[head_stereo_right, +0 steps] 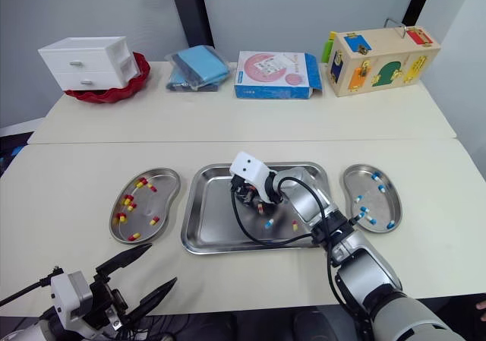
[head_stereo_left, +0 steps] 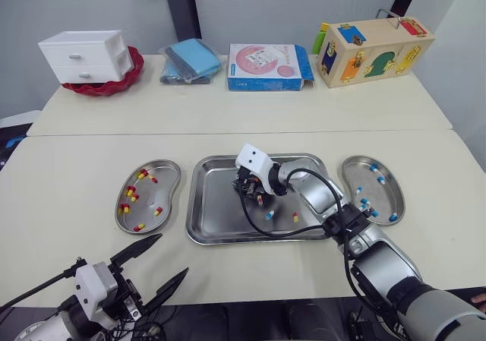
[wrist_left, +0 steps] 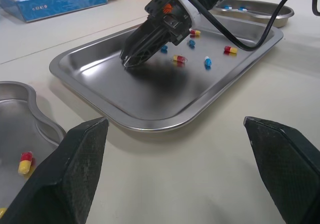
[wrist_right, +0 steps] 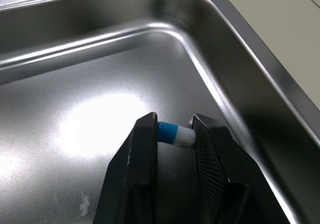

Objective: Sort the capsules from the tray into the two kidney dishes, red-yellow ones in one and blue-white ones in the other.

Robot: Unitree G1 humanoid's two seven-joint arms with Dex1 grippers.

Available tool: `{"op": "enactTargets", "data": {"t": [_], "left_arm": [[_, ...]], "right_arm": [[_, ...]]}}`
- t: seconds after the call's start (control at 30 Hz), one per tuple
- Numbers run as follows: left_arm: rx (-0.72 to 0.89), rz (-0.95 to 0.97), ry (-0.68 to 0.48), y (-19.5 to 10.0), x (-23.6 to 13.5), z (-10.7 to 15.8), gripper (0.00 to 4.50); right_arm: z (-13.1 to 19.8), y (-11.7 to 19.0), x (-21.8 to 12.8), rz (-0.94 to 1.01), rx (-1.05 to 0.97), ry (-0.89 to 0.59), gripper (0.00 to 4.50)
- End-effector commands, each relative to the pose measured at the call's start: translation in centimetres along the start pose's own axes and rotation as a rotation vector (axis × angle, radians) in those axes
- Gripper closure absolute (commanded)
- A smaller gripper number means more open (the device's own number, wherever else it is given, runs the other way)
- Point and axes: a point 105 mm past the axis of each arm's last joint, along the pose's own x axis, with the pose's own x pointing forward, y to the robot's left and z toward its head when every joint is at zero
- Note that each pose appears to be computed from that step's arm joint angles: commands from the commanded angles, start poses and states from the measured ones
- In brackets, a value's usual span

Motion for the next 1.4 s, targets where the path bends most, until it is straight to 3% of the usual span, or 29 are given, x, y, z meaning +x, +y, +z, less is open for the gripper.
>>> {"op": "enactTargets", "data": {"t": [0.03, 0.2, 0.33, 0.5, 0.9, 1.2, 1.4], "left_arm": [[0.026, -0.007, -0.013, 0.1, -0.1, 0.7, 0.00], [0.025, -0.017, -0.006, -0.1, -0.2, 0.5, 0.00], [0.031, -0.053, -0.005, -0.4, -0.2, 0.4, 0.00], [0.042, -0.137, -0.019, -0.8, 0.4, 0.4, 0.00], [0.087, -0.383, -0.080, -1.2, 2.1, 0.5, 0.00], [0.084, -0.440, -0.082, -1.6, 1.9, 0.1, 0.00], [0.081, -0.432, -0.080, -1.4, 1.8, -0.1, 0.00]], "right_arm": [[-0.6, 0.7, 0.2, 0.020, 0.001, 0.016, 3.40], [0.6, 0.3, -0.4, 0.006, -0.015, -0.022, 3.40], [3.9, 0.1, -3.6, 0.031, -0.011, -0.148, 3.40], [4.1, -1.1, -9.0, 0.004, 0.008, -0.195, 3.40], [-4.6, -3.2, -22.6, -0.235, 0.116, 0.012, 3.40], [-10.5, -4.1, -28.8, -0.430, 0.230, 0.177, 3.40], [-12.5, -5.0, -29.7, -0.496, 0.263, 0.220, 3.40]]}}
